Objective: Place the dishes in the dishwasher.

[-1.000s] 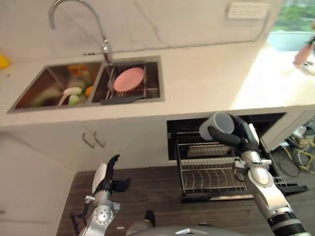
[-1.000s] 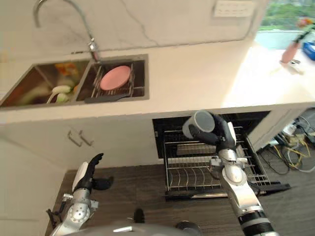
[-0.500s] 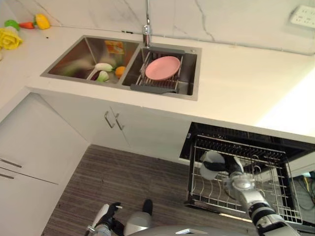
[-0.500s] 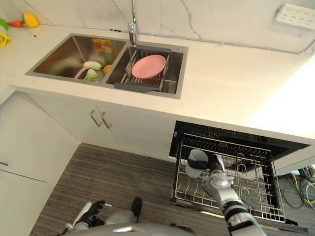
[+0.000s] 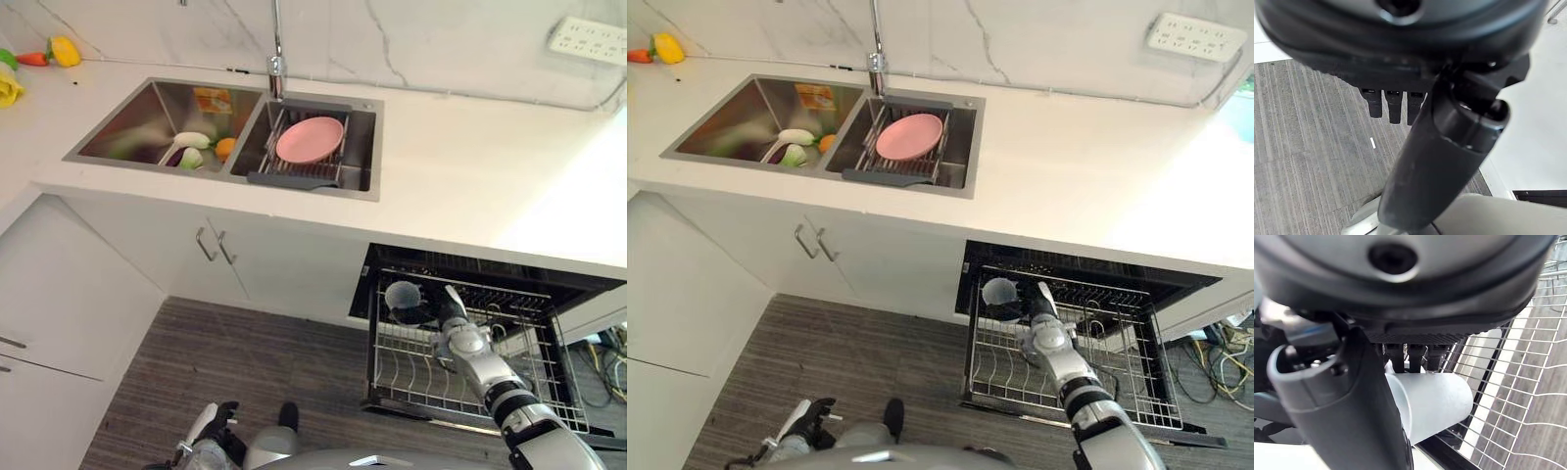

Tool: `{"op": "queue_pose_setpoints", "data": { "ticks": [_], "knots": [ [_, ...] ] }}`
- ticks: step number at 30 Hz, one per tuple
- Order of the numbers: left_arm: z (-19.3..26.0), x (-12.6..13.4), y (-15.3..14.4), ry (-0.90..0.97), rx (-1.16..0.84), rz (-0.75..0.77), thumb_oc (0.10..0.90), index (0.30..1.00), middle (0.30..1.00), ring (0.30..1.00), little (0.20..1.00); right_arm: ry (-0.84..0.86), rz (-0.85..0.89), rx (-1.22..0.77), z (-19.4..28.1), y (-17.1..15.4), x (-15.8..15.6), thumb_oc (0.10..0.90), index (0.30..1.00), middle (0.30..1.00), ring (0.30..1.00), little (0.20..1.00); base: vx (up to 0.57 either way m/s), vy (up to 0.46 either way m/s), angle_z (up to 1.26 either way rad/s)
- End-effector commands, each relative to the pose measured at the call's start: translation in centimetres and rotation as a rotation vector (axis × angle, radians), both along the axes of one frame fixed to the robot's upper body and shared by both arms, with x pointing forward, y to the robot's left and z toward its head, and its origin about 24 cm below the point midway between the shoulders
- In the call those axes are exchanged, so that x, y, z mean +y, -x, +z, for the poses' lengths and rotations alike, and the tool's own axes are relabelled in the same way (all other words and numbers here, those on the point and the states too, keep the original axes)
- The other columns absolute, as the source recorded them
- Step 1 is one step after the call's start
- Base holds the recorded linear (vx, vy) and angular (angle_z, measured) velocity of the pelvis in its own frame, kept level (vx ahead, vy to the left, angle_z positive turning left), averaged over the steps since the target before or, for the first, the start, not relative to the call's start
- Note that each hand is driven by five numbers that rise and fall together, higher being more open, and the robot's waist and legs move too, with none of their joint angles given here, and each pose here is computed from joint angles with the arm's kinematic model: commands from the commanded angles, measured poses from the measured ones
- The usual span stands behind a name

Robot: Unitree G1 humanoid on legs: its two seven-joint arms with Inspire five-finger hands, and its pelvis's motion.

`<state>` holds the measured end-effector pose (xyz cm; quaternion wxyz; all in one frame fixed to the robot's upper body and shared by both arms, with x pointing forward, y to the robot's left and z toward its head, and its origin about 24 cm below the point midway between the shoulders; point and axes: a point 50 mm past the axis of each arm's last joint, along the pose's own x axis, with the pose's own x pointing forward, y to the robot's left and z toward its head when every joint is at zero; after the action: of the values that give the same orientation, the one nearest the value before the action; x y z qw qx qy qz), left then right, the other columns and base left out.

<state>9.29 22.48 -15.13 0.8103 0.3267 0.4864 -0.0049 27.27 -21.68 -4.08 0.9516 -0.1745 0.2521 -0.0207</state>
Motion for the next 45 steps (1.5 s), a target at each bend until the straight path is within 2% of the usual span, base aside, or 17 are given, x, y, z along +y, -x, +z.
{"op": "queue_pose_setpoints", "data": {
  "ticks": [1, 15, 18, 23, 24, 25, 26, 28, 29, 33, 35, 39, 41, 45],
  "knots": [
    [0.4, -2.1, -2.4, 0.067, -0.086, -0.032, 0.800, 0.900, 0.900, 0.900, 0.900, 0.062, 0.148, -0.343, 7.8, -4.6, 1.0, 0.800, 0.900, 0.900, 0.900, 0.900, -0.01, 0.002, -0.39],
    [0.1, -2.8, -2.8, 0.109, -0.047, -0.042, 0.800, 0.900, 0.900, 0.900, 0.900, 0.071, 0.237, -0.241, 6.7, -5.0, 2.0, 0.800, 0.900, 0.900, 0.900, 0.900, 0.02, -0.006, -0.13],
    [0.0, -2.9, -2.7, 0.116, -0.045, -0.032, 0.800, 0.900, 0.900, 0.900, 0.900, 0.026, 0.206, -0.254, 6.7, -4.9, 2.0, 0.800, 0.900, 0.900, 0.900, 0.900, 0.02, -0.006, -0.05],
    [0.1, -2.8, -2.9, 0.114, -0.053, -0.001, 0.800, 0.900, 0.900, 0.900, 0.900, -0.060, 0.157, -0.392, 8.4, -3.8, 1.7, 0.800, 0.900, 0.900, 0.900, 0.900, 0.01, 0.001, -0.03],
    [0.0, -2.4, -2.8, 0.099, -0.056, 0.039, 0.800, 0.900, 0.900, 0.900, 0.900, -0.001, 0.099, -0.587, 11.5, -1.3, -0.4, 0.800, 0.900, 0.900, 0.900, 0.900, 0.00, 0.000, 0.00],
    [0.0, -2.4, -2.8, 0.099, -0.055, 0.038, 0.800, 0.900, 0.900, 0.900, 0.900, -0.001, 0.098, -0.586, 11.5, -1.2, -0.4, 0.800, 0.900, 0.900, 0.900, 0.900, 0.04, 0.015, 0.17],
    [-0.1, -2.1, -2.6, 0.083, -0.055, 0.080, 0.800, 0.900, 0.900, 0.900, 0.900, 0.055, 0.074, -0.729, 13.7, 1.6, -1.8, 0.800, 0.900, 0.900, 0.900, 0.900, 0.01, 0.003, 0.18],
    [-0.3, -2.0, -2.1, 0.080, -0.044, 0.094, 0.800, 0.900, 0.900, 0.900, 0.900, 0.038, 0.039, -0.768, 14.2, 3.2, -2.6, 0.800, 0.900, 0.900, 0.900, 0.900, 0.01, -0.002, 0.11],
    [-0.6, -1.9, -1.2, 0.086, -0.024, 0.157, 0.800, 0.900, 0.900, 0.900, 0.900, -0.103, -0.021, -0.837, 14.5, 5.3, -3.1, 0.800, 0.900, 0.900, 0.900, 0.900, 0.00, -0.007, 0.07],
    [-1.3, -1.4, 1.0, 0.094, 0.056, 0.241, 0.800, 0.900, 0.900, 0.900, 0.900, -0.243, -0.067, -0.909, 15.0, 6.2, -3.3, 0.800, 0.900, 0.900, 0.900, 0.900, -0.01, -0.004, -0.07],
    [-1.8, -1.3, 2.8, 0.136, 0.124, 0.332, 0.800, 0.900, 0.900, 0.900, 0.900, -0.271, -0.099, -1.058, 17.0, 6.7, -3.3, 0.800, 0.900, 0.900, 0.900, 0.900, 0.02, 0.004, -0.16],
    [-1.6, -1.1, 2.2, 0.152, 0.071, 0.343, 0.800, 0.900, 0.900, 0.900, 0.900, -0.331, -0.076, -1.204, 19.3, 6.3, -2.5, 0.800, 0.900, 0.900, 0.900, 0.900, -0.05, -0.019, -0.17],
    [-1.1, -0.8, 0.6, 0.147, -0.001, 0.369, 0.800, 0.900, 0.900, 0.900, 0.900, -0.313, -0.024, -1.315, 21.7, 5.8, -1.6, 0.800, 0.900, 0.900, 0.900, 0.900, -0.25, -0.023, 0.01],
    [-0.9, -0.8, -0.2, 0.147, -0.033, 0.414, 0.800, 0.900, 0.900, 0.900, 0.900, -0.327, 0.004, -1.332, 22.3, 5.4, -1.1, 0.800, 0.900, 0.900, 0.900, 0.900, -0.04, 0.072, 0.73]
  ]
}}
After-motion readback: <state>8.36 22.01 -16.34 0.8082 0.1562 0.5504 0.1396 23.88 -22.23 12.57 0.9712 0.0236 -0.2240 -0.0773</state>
